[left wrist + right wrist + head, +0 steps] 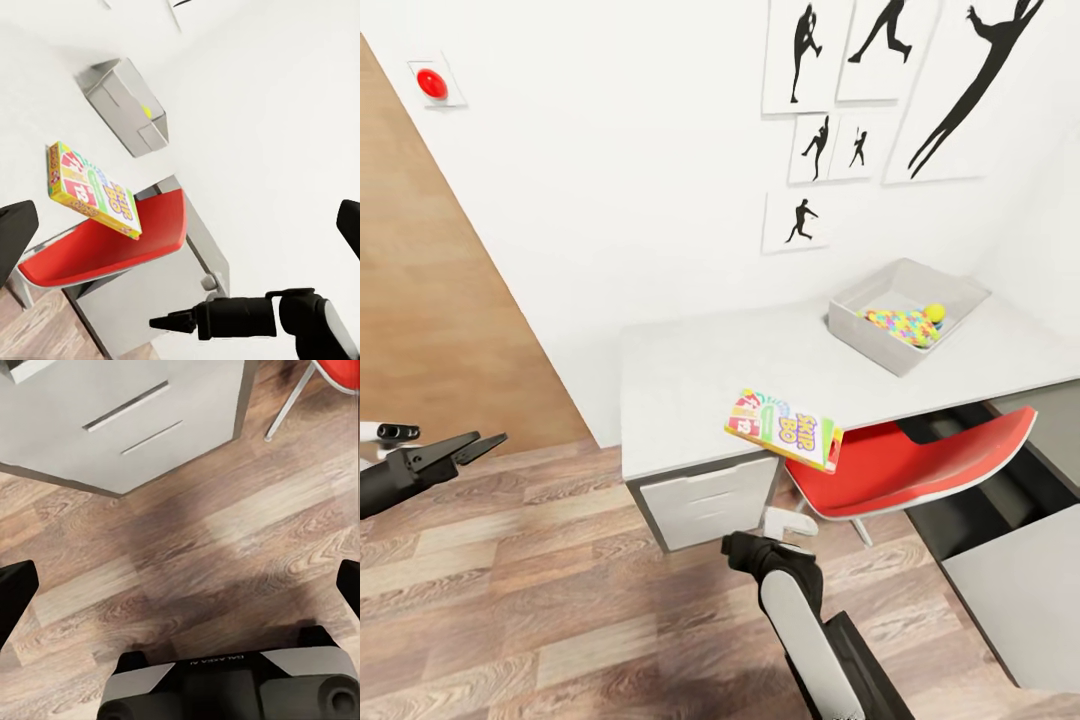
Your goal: Put all the toys in the child's room - the three board games (two on the bed and one on the table), the two jigsaw puzzles on the table, and the tennis ball on the table - inside the toy box on the table in the child's room.
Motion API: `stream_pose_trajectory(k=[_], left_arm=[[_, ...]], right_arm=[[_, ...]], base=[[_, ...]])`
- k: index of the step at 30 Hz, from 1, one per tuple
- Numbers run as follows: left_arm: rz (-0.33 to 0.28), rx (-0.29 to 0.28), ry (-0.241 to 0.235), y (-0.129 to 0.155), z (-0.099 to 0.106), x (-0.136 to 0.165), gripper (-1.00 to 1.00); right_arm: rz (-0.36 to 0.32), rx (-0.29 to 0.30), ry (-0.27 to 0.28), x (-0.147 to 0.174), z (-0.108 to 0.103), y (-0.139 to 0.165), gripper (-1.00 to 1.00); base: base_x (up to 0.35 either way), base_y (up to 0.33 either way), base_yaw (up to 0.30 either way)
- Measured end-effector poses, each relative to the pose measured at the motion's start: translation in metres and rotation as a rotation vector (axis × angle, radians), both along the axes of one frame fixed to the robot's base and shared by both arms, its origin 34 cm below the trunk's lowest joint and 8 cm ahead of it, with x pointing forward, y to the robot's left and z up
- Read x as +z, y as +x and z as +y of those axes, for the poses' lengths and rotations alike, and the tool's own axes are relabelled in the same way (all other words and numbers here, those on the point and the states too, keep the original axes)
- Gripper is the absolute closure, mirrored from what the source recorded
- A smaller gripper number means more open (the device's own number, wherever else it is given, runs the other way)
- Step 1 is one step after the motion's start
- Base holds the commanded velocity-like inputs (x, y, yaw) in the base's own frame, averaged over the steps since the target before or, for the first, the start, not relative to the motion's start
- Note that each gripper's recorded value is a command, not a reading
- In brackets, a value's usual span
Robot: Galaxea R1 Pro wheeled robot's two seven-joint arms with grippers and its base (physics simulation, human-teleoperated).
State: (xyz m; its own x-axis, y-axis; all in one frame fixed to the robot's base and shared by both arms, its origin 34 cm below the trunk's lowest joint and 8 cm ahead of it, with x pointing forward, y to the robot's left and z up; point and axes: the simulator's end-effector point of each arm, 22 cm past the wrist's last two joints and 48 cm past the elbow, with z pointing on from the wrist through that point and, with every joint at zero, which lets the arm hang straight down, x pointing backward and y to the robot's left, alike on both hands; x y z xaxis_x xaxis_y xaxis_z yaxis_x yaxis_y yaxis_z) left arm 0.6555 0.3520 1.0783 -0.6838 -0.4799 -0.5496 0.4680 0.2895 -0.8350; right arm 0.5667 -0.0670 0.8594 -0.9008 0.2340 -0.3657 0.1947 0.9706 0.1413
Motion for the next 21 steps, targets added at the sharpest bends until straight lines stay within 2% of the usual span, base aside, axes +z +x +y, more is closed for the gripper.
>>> stream_pose_trajectory(k=[2, 3, 11, 15, 21], left_arm=[[0.015, 0.002, -0.001, -0.004, 0.001, -0.005, -1.0], [0.048, 0.008, 0.012, -0.013, 0.007, -0.016, -1.0], [0.107, 0.014, 0.035, -0.031, 0.016, -0.034, -1.0], [0.118, 0.014, 0.042, -0.035, 0.019, -0.037, -1.0], [0.119, 0.016, 0.062, -0.037, 0.026, -0.034, -1.0]], right_arm=[[0.002, -0.01, -0.001, -0.001, -0.003, 0.001, -1.0], [0.01, -0.032, -0.01, -0.005, -0.014, 0.001, -1.0], [0.017, -0.042, -0.025, -0.009, -0.023, 0.001, -1.0], [0.016, -0.044, -0.027, -0.009, -0.025, 0.001, -1.0], [0.008, -0.044, -0.025, -0.005, -0.023, 0.002, -1.0]], base=[[0.0, 0.0, 0.0], [0.0, 0.0, 0.0], [0.0, 0.0, 0.0], [0.0, 0.0, -0.034], [-0.01, 0.0, -0.154]])
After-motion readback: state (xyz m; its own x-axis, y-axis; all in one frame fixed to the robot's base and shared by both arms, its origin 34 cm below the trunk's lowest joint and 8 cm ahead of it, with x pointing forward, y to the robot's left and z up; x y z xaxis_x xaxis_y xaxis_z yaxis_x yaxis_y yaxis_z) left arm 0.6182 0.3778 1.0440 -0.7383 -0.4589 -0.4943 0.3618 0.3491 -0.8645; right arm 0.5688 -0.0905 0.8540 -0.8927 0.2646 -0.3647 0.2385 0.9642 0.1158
